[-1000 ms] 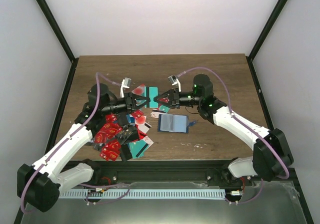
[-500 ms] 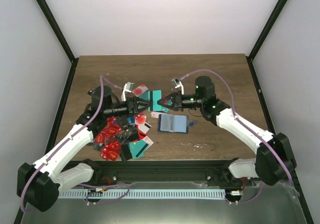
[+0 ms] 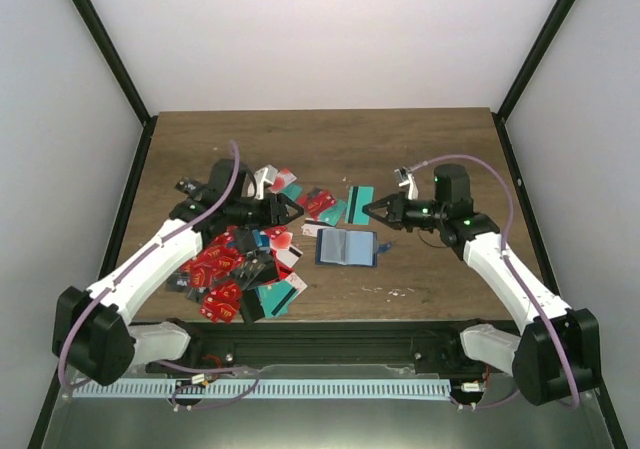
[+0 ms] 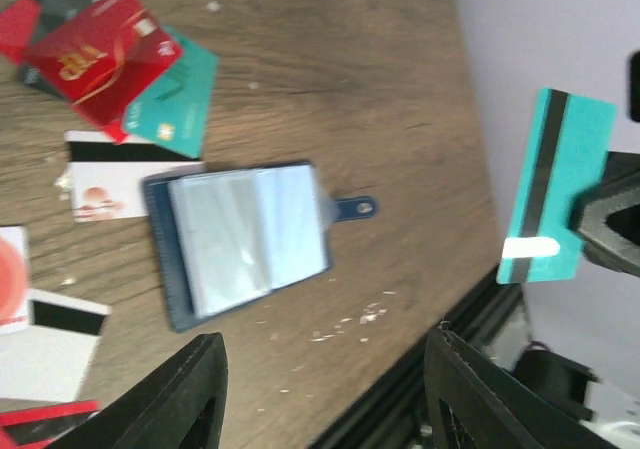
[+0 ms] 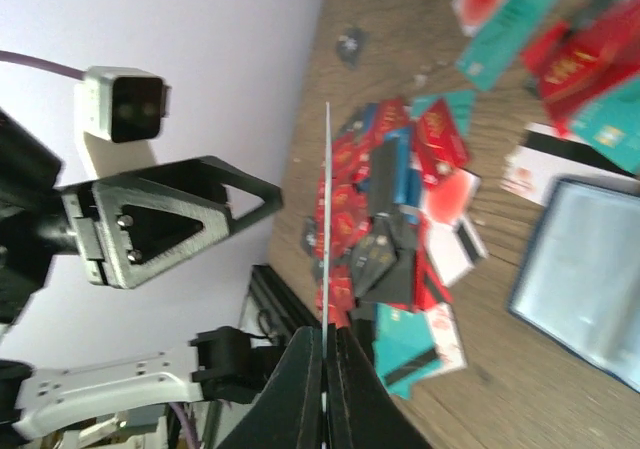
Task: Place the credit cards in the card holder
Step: Insert the credit card into the card holder.
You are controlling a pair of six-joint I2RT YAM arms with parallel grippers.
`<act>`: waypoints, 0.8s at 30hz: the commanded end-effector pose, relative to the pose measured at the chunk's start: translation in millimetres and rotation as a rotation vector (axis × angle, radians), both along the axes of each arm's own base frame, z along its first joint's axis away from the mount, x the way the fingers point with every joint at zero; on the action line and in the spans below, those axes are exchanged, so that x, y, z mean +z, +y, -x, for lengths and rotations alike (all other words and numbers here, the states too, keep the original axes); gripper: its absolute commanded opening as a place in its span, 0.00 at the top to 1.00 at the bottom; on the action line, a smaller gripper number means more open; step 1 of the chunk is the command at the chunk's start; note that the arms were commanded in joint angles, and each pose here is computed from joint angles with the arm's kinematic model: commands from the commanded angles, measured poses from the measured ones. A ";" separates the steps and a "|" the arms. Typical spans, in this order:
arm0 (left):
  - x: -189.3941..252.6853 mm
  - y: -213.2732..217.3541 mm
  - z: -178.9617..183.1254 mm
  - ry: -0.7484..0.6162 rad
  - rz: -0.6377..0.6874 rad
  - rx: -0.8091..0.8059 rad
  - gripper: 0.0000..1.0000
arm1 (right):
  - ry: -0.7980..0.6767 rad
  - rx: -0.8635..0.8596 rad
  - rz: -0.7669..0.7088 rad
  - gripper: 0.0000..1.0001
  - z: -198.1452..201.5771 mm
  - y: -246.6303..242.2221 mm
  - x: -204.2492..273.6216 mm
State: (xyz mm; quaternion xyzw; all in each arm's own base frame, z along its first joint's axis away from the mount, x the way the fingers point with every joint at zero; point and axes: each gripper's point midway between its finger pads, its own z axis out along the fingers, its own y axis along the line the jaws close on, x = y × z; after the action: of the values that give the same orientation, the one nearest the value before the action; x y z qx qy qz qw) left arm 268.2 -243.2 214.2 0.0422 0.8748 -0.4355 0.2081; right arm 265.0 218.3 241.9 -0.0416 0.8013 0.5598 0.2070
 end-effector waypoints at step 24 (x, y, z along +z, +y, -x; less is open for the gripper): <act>-137.5 -3.3 -44.8 0.208 -0.385 -0.132 0.65 | 0.250 -0.016 0.306 0.99 2.5 -13.7 -137.9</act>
State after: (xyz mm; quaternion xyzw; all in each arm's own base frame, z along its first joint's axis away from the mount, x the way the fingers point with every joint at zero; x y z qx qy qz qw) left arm 311.4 -240.3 80.1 0.0693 0.9558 -0.2718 0.0882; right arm 247.4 194.9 101.5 0.0216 0.8954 0.4367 0.0843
